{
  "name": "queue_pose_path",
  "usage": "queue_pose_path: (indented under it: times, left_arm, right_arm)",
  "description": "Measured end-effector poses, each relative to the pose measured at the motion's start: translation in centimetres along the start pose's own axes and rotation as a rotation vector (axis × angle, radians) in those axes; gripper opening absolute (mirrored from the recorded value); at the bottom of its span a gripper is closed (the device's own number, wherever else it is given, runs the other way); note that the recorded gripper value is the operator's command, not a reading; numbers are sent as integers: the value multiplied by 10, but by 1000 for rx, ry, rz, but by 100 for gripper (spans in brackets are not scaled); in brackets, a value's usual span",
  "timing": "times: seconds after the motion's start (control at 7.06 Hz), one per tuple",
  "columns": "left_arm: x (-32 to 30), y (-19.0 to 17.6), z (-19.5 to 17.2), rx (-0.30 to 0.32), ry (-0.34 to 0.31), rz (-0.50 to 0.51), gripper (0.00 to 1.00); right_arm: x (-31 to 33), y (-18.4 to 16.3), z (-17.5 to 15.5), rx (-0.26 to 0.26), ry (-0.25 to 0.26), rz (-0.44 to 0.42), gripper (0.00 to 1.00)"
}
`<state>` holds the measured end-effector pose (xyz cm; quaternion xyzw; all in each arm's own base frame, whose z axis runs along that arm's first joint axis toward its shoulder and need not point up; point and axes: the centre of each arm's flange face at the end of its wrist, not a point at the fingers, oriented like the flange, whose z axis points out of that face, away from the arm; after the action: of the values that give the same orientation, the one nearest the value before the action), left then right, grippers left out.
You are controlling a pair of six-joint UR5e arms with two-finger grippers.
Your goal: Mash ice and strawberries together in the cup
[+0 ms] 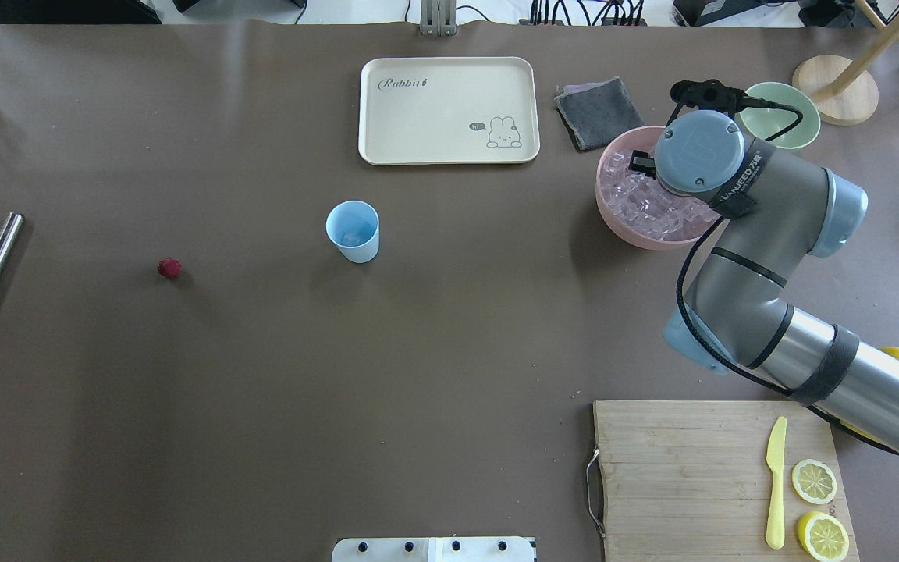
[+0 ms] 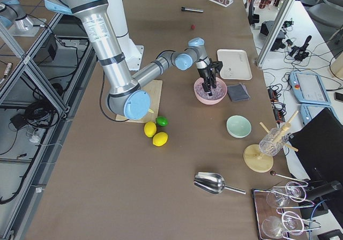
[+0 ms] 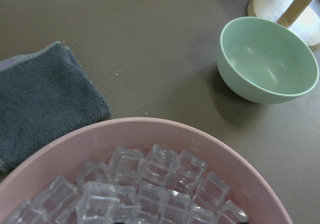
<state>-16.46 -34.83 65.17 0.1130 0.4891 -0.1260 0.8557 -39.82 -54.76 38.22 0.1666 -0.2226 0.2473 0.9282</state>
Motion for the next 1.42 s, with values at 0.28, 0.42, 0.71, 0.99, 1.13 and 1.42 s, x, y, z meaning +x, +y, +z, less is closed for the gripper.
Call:
queue_pose_path:
  times: [0.28, 0.42, 0.71, 0.99, 1.13, 1.42]
  left_arm:
    - [-3, 4, 1, 4, 0, 4, 99]
    - [-3, 6, 1, 4, 0, 4, 99]
    - [-4, 10, 2, 2, 0, 1, 99]
    - [-4, 10, 1, 3, 0, 3, 99]
    - [-3, 10, 1, 5, 0, 6, 99]
    - [-4, 10, 1, 8, 0, 11, 99]
  right_arm:
    - [0, 5, 2, -6, 2, 11, 66]
    - [0, 5, 2, -8, 2, 6, 66]
    - [2, -2, -2, -13, -4, 5, 66]
    - [9, -14, -5, -23, -6, -1, 64]
    - [12, -15, -6, -25, -7, 1, 61]
    - [17, -13, 0, -27, 6, 7, 61]
